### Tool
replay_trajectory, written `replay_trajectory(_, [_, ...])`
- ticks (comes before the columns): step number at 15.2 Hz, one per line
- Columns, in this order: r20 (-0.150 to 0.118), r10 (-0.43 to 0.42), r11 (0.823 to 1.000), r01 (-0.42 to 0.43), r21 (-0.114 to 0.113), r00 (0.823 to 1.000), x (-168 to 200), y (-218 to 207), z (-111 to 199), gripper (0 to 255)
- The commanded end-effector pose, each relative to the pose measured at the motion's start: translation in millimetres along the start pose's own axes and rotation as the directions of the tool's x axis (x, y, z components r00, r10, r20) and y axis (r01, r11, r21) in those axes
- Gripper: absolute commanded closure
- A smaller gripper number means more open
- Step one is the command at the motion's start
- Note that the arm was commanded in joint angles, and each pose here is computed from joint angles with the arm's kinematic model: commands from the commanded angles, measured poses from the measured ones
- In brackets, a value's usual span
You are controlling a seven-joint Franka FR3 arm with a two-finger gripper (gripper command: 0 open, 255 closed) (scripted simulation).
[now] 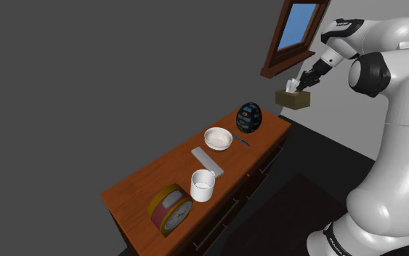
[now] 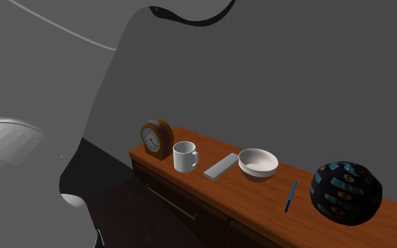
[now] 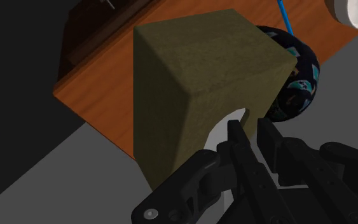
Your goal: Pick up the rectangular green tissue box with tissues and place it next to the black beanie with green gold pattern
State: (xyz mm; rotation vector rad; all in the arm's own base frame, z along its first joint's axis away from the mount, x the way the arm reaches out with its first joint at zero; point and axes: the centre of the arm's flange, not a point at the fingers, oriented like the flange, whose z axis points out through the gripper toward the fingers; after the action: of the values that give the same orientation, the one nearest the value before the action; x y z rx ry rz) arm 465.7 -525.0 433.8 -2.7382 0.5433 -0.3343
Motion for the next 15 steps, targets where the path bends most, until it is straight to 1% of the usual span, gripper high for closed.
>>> replay_trajectory(1, [-0.001, 0.0, 1.0, 0.0, 0.0, 1.0, -1.8, 3.8, 9.3, 255])
replay_trajectory(15, [-0.001, 0.0, 1.0, 0.0, 0.0, 1.0, -13.8, 30.5, 77.2, 255])
